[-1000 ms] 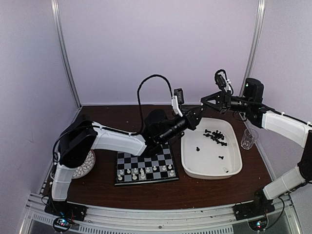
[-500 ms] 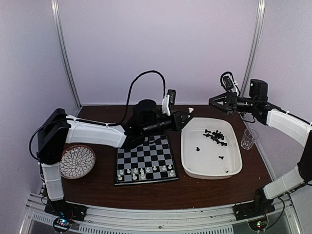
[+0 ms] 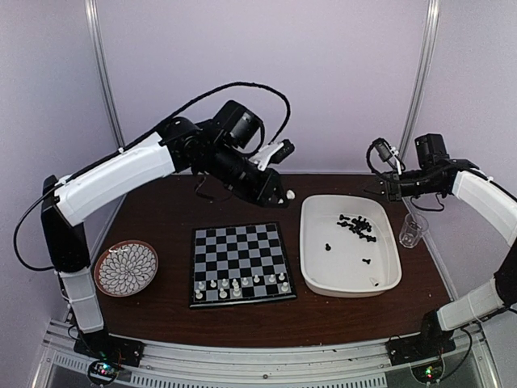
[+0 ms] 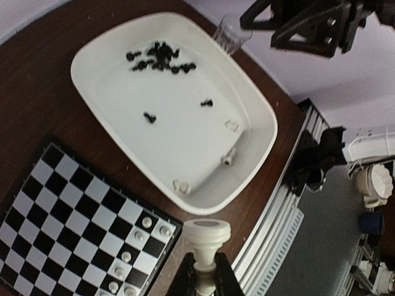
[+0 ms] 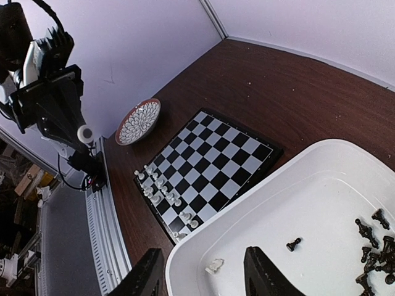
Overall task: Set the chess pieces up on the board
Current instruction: Place the bishop on f1.
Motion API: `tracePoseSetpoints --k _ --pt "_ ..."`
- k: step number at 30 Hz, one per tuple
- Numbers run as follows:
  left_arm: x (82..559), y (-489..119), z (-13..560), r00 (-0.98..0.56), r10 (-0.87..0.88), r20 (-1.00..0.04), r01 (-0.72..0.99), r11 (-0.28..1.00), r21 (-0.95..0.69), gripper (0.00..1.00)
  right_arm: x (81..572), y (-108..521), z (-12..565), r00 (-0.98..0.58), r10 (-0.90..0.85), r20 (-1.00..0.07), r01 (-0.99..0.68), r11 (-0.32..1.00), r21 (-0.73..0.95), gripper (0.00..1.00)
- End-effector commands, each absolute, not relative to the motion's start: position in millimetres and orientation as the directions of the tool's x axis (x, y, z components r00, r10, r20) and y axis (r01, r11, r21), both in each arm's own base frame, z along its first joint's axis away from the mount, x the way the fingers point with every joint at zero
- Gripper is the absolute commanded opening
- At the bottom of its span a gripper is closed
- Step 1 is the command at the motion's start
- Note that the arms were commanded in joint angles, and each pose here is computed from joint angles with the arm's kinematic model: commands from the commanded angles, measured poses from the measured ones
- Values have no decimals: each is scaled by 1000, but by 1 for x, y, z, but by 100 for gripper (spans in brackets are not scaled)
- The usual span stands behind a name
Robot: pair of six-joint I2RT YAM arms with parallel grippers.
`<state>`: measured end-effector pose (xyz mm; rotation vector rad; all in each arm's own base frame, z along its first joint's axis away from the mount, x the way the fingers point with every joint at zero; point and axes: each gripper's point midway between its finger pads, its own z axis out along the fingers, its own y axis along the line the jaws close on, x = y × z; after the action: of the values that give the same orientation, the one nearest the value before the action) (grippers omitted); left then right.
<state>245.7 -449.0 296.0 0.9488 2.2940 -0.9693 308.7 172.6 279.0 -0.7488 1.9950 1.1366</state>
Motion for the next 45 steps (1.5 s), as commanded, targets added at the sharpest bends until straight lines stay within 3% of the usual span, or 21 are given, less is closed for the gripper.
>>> tracePoseSetpoints --k 1,6,18,35,45 --pt "195 -394 220 -684 692 -232 714 569 -408 0 295 169 276 -519 -219 -826 -805 449 387 48" --pt "184 -380 195 -651 754 -82 729 592 -343 0 288 171 268 -515 -240 -823 -815 436 383 48" --pt "156 -375 129 -586 798 144 747 600 -286 0 280 178 262 -505 -268 -820 -830 412 377 49" --pt "154 -366 77 -563 773 292 750 627 -213 0 275 181 255 -508 -282 -814 -834 397 383 49" --pt "160 -374 63 -561 773 298 753 625 -205 0 273 182 252 -513 -288 -808 -833 394 388 49"
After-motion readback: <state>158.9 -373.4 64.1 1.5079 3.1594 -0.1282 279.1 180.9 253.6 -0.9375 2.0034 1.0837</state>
